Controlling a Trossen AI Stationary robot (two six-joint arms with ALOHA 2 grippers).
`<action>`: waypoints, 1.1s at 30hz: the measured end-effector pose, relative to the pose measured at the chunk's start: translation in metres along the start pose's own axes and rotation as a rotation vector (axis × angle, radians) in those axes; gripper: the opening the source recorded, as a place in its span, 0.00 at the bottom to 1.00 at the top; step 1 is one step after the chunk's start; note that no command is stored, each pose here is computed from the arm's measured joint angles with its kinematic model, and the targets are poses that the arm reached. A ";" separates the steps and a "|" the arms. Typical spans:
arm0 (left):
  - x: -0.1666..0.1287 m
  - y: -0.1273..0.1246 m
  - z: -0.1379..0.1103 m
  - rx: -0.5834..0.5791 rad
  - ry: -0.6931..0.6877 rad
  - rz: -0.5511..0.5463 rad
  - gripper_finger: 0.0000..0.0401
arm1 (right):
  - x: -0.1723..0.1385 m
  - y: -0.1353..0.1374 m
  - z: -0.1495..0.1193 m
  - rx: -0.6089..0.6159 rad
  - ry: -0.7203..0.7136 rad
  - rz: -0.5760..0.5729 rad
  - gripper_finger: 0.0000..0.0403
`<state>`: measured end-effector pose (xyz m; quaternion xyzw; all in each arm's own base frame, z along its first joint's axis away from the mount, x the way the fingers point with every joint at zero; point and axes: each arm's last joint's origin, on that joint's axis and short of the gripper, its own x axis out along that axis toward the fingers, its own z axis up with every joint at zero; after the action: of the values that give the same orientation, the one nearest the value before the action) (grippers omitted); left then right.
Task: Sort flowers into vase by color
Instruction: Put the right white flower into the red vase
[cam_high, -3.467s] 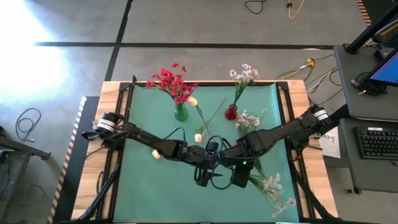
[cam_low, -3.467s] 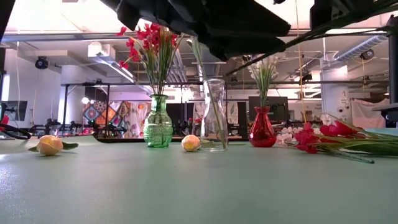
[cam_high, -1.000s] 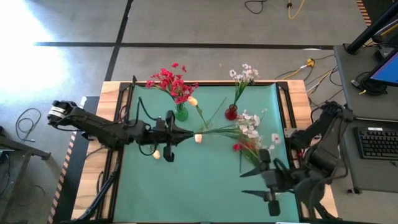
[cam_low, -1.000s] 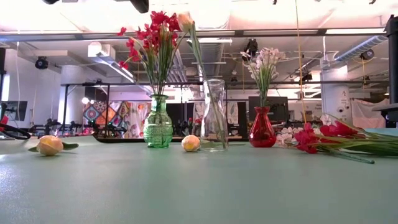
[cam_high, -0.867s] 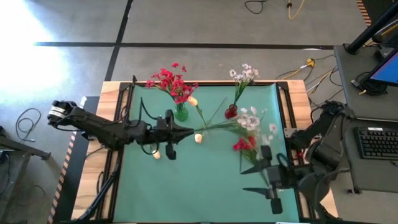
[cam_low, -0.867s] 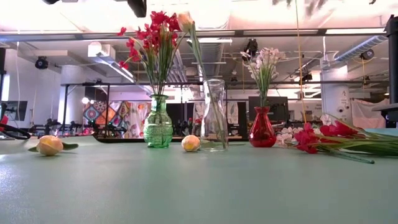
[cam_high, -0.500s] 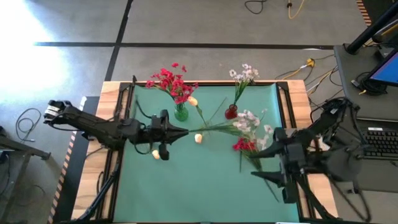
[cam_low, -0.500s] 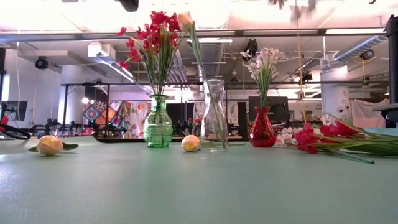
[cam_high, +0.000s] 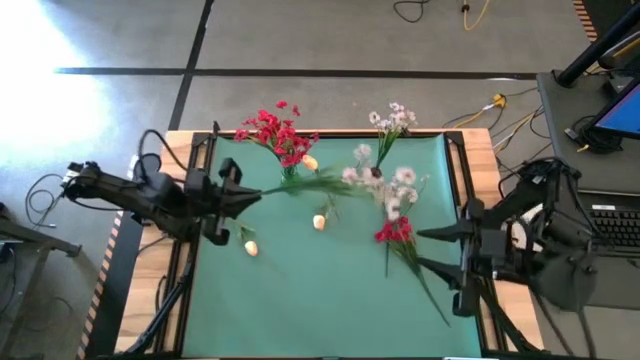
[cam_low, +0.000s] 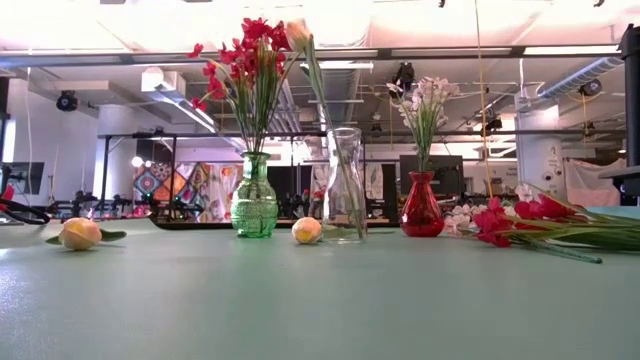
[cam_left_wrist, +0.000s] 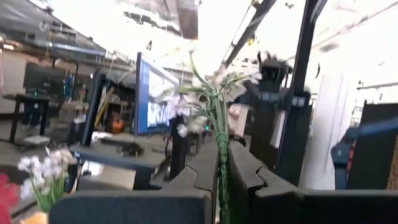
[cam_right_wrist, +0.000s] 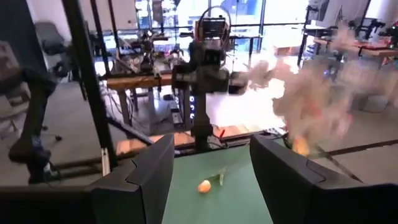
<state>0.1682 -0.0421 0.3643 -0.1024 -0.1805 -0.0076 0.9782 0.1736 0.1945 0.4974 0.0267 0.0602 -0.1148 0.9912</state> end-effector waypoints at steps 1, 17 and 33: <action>-0.002 0.000 0.002 -0.002 -0.013 -0.002 0.00 | 0.001 0.001 -0.005 -0.009 0.009 -0.009 0.50; 0.040 -0.014 -0.031 -0.028 -0.154 -0.164 0.00 | 0.064 0.010 -0.132 0.036 0.011 -0.302 0.50; 0.077 -0.018 -0.107 -0.052 -0.240 -0.172 0.00 | 0.124 -0.020 -0.146 0.090 -0.341 -0.049 0.76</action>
<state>0.2765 -0.0793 0.2971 -0.1119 -0.3042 -0.0838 0.9423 0.2724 0.1571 0.3360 0.0498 -0.1131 -0.1444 0.9818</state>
